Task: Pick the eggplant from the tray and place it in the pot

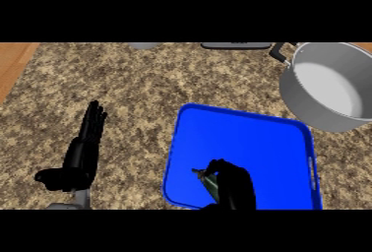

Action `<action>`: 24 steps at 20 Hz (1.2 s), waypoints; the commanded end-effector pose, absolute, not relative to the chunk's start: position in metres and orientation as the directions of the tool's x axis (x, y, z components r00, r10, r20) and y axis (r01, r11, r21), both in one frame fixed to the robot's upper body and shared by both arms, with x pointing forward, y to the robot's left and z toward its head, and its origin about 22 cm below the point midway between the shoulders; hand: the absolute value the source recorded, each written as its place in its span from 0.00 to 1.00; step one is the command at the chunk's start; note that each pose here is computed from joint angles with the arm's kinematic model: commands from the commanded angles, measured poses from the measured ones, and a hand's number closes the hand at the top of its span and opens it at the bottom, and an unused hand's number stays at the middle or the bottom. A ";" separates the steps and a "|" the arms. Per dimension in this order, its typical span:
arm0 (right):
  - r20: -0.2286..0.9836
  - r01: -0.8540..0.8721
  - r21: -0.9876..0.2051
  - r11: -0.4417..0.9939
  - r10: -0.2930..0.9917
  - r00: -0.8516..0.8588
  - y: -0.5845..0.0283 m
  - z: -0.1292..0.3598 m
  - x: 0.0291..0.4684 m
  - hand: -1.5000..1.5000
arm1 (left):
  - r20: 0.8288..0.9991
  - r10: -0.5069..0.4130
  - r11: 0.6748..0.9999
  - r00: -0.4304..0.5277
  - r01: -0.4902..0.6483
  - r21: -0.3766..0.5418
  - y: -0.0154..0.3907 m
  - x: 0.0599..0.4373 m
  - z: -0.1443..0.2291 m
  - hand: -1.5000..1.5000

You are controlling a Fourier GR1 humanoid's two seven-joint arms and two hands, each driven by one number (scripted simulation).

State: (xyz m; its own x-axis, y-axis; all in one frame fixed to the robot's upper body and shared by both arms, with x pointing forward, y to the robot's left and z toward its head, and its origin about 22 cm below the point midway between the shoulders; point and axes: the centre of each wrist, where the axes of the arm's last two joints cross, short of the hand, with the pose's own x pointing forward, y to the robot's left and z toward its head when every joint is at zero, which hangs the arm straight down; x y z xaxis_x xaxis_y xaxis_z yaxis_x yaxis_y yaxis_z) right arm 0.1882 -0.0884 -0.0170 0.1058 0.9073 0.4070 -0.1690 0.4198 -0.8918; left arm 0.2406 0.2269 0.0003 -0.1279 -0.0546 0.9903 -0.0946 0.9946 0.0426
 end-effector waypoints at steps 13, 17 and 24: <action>0.304 0.157 -0.951 0.268 0.701 0.645 -0.175 0.072 0.366 1.00 | 0.981 -0.041 0.999 -0.191 -0.011 0.040 0.211 0.254 0.017 0.50; 0.287 0.271 -0.954 0.130 0.665 0.690 -0.185 0.114 0.406 1.00 | 0.982 -0.039 0.999 -0.185 0.023 0.044 0.204 0.253 0.015 0.50; 0.227 0.360 -0.926 -0.113 0.595 0.771 -0.177 0.168 0.446 1.00 | 0.982 -0.024 0.998 -0.189 0.057 0.035 0.196 0.259 0.023 0.50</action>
State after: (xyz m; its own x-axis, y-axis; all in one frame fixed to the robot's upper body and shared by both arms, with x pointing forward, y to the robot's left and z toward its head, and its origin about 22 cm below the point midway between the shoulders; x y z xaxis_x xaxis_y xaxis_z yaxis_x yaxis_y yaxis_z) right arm 0.4263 -0.1805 0.1382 0.6782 0.7004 0.2225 0.3186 -0.0074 -0.9479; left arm 0.2577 0.1991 0.0192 -0.1910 -0.0342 0.9810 0.0367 0.9984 0.0420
